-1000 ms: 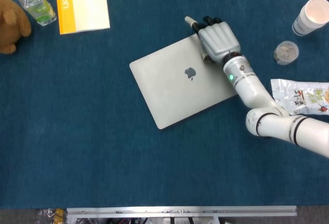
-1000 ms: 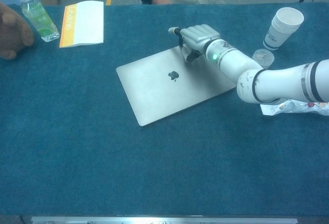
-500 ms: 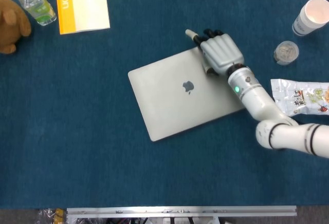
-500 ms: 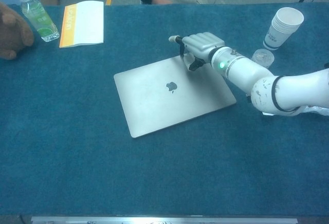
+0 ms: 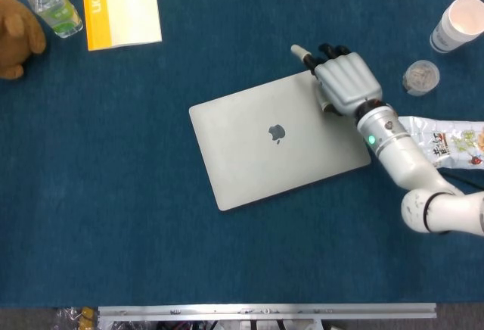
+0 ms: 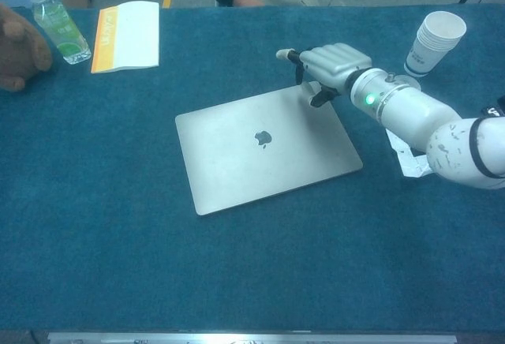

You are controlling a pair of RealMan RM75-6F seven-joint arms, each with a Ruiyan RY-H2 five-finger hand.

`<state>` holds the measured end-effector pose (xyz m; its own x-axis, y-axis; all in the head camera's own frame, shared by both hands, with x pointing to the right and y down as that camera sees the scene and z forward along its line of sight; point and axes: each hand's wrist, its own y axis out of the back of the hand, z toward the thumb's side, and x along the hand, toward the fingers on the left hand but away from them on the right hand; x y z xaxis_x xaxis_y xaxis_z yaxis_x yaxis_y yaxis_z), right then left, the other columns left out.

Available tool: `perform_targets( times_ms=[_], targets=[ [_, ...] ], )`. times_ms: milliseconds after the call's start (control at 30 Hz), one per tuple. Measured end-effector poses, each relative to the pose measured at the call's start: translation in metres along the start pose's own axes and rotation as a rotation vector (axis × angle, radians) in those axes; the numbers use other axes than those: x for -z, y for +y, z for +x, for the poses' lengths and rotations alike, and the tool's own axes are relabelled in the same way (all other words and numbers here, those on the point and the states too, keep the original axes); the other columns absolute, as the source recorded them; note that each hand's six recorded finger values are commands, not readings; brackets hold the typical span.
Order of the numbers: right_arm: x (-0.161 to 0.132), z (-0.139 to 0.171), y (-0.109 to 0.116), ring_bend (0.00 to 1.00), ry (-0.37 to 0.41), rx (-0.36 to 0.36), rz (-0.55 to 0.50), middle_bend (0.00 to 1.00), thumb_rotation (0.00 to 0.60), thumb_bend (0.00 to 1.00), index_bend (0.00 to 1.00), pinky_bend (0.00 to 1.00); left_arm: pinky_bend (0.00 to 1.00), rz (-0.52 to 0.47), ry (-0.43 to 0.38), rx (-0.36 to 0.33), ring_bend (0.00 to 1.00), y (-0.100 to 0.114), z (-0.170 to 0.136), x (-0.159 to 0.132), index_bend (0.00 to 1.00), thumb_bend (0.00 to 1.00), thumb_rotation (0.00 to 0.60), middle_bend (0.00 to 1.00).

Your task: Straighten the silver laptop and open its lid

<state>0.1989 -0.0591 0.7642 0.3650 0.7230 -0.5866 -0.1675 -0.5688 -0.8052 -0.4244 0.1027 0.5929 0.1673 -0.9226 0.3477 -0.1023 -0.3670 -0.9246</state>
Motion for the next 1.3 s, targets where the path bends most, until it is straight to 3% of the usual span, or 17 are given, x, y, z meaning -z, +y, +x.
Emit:
perform_targets(
  times_ms=[333,633,1300],
  targets=[
    [0.009,-0.021,-0.013,0.09,-0.031,-0.009,-0.004,0.31,0.569,0.63,0.00,0.18,0.04,0.007,0.000,0.010,0.00,-0.002,0.008,-0.003,0.08,0.25,0.598,0.02],
    [0.001,-0.034,-0.020,0.08,-0.012,-0.013,-0.026,0.29,0.568,0.63,0.00,0.18,0.04,0.008,0.009,0.013,0.00,-0.002,0.009,-0.001,0.08,0.25,0.598,0.02],
    [0.003,-0.007,-0.022,0.08,0.004,-0.046,0.003,0.32,0.567,0.63,0.00,0.18,0.04,0.000,0.003,0.015,0.00,-0.004,0.005,0.001,0.08,0.25,0.597,0.02]
  ],
)
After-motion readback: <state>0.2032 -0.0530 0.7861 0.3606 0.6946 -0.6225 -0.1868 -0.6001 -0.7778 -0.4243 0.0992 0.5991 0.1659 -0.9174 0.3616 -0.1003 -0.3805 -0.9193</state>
